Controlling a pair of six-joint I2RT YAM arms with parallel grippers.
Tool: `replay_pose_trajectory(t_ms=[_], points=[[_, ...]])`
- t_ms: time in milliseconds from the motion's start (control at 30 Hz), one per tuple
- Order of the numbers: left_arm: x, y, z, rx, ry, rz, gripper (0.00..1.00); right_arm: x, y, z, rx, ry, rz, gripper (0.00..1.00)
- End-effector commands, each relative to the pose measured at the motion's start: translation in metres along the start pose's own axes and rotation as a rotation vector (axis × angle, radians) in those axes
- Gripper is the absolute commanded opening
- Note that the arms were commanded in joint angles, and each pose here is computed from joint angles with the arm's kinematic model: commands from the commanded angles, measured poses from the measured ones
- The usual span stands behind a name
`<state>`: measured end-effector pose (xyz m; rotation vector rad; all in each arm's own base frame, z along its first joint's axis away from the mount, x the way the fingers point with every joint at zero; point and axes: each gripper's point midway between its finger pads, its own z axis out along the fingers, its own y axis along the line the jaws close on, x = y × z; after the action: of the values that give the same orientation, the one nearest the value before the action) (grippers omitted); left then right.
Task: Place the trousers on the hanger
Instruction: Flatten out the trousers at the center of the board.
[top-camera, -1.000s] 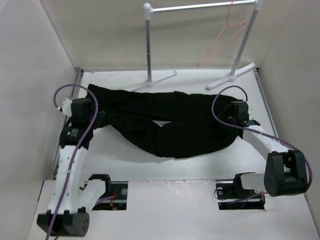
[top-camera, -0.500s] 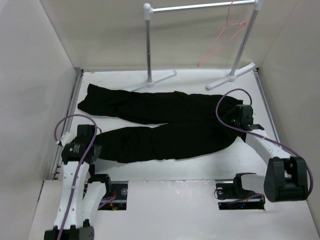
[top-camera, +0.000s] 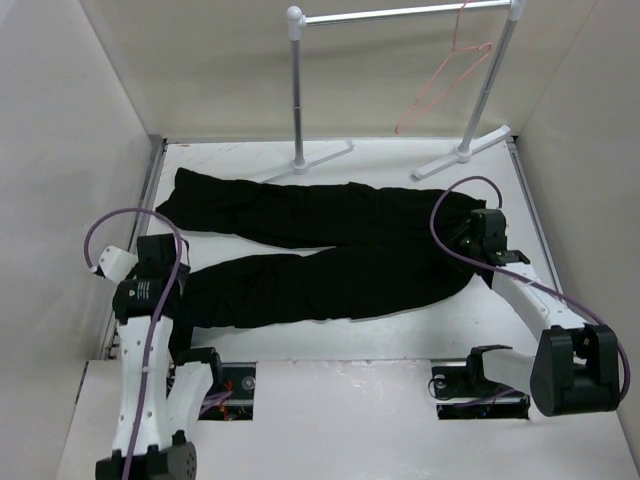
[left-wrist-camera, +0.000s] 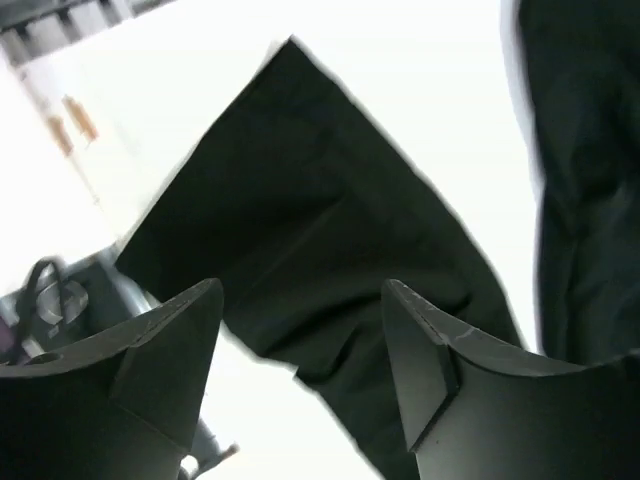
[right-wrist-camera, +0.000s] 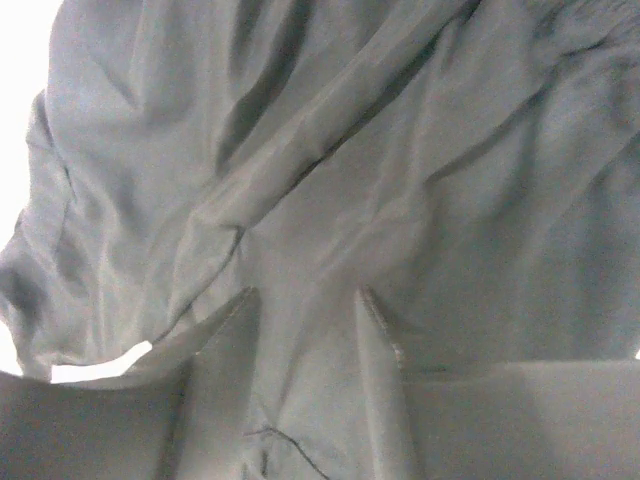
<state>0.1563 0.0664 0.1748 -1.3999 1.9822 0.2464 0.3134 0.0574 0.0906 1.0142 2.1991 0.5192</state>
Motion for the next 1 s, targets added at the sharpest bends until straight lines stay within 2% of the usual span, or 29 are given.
replay_pose_trajectory(t_ms=[0,33,67,133,200,367,400,500,533,633,867,967], points=[[-0.010,-0.020,0.037,-0.026,-0.031,-0.048,0.63,0.000,0.030,-0.014,-0.092,-0.005,-0.054,0.30],[-0.005,-0.026,0.051,-0.024,-0.004,-0.073,0.62,0.006,0.034,-0.016,-0.108,0.012,-0.080,0.19],[-0.001,-0.031,0.065,-0.025,0.019,-0.105,0.61,0.011,0.038,-0.020,-0.121,0.025,-0.102,0.13],[0.005,-0.028,0.091,-0.071,0.055,-0.163,0.59,0.021,0.043,-0.027,-0.141,0.041,-0.144,0.11],[0.009,-0.023,0.109,-0.115,0.074,-0.190,0.58,0.026,0.044,-0.034,-0.155,0.042,-0.162,0.14],[0.017,-0.022,0.150,-0.181,0.098,-0.191,0.55,0.030,0.044,-0.044,-0.188,0.044,-0.182,0.31],[0.019,-0.023,0.157,-0.189,0.102,-0.188,0.51,0.031,0.044,-0.046,-0.195,0.048,-0.188,0.34],[0.029,-0.026,0.176,-0.197,0.131,-0.176,0.18,0.032,0.042,-0.053,-0.196,0.041,-0.187,0.47],[0.031,-0.025,0.182,-0.207,0.140,-0.169,0.11,0.030,0.040,-0.056,-0.195,0.032,-0.185,0.50],[0.023,-0.032,0.198,-0.214,0.140,-0.148,0.01,0.026,0.035,-0.064,-0.194,0.009,-0.173,0.56],[-0.054,-0.103,0.213,-0.118,0.001,-0.107,0.00,0.004,0.020,-0.079,-0.164,-0.065,-0.123,0.62],[-0.072,-0.124,0.210,-0.091,-0.017,-0.103,0.12,0.001,0.021,-0.083,-0.164,-0.076,-0.115,0.65]])
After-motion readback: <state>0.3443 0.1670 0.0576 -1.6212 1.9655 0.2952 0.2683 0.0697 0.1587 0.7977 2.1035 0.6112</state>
